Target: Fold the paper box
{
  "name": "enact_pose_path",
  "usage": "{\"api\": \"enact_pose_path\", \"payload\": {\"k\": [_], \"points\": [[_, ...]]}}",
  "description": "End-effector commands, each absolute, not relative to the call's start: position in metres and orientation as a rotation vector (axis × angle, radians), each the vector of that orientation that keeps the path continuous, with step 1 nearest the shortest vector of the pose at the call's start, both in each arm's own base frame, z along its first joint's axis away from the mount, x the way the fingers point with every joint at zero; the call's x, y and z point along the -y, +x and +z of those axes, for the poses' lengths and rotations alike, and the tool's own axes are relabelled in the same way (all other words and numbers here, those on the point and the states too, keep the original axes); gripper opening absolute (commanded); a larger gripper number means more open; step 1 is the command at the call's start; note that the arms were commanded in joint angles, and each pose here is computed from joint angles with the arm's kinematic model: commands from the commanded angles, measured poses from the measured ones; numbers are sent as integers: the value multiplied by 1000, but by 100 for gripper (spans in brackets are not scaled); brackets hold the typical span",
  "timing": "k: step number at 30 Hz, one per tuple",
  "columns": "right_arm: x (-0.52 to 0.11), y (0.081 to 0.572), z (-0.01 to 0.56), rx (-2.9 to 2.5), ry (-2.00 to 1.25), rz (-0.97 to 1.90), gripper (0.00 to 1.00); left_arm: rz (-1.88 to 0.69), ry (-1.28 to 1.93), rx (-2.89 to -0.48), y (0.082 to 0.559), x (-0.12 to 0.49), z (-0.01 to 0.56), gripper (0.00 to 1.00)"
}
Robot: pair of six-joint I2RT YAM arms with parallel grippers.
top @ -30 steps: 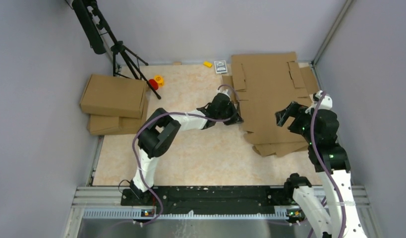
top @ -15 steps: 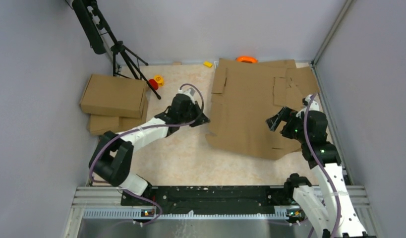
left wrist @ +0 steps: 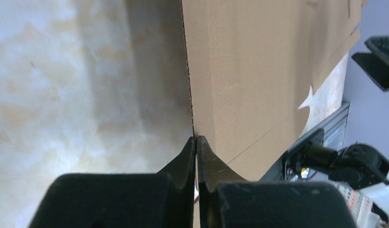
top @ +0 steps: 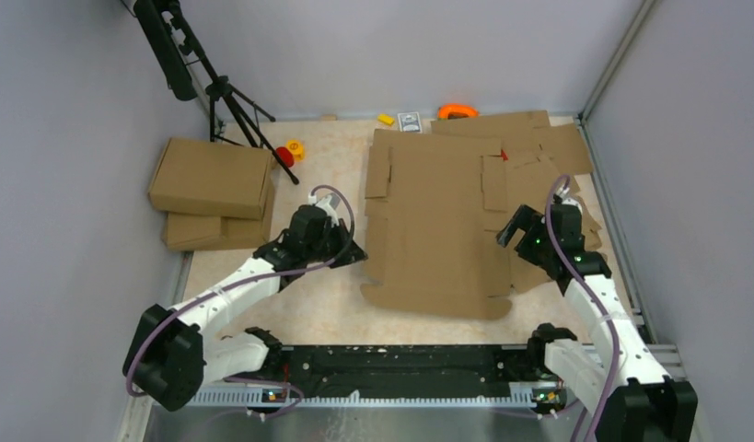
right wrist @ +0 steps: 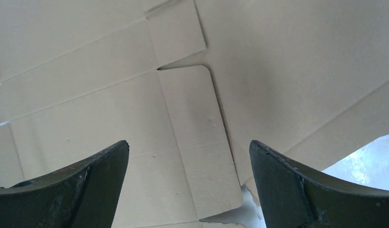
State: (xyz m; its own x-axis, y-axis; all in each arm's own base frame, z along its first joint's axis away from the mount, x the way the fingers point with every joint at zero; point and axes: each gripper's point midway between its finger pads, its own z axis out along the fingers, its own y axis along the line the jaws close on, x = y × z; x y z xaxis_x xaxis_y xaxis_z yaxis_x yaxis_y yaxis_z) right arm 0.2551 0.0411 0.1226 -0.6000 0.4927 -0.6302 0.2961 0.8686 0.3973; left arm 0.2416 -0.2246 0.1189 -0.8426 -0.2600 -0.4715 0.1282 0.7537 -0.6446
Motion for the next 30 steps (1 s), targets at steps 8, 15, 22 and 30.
{"api": "enact_pose_path", "payload": {"k": [8,15,22,30], "points": [[-55,244,82,-2330,657,405,96,-1183,52,-2356,180,276,121,0],[-53,248,93,-2296,661,400,96,-1160,415,-2440,145,309,120,30],[-51,258,122,-2261,558,380,96,-900,113,-2304,205,255,145,92],[-45,264,135,-2245,524,336,97,-707,-64,-2309,275,213,146,98]]}}
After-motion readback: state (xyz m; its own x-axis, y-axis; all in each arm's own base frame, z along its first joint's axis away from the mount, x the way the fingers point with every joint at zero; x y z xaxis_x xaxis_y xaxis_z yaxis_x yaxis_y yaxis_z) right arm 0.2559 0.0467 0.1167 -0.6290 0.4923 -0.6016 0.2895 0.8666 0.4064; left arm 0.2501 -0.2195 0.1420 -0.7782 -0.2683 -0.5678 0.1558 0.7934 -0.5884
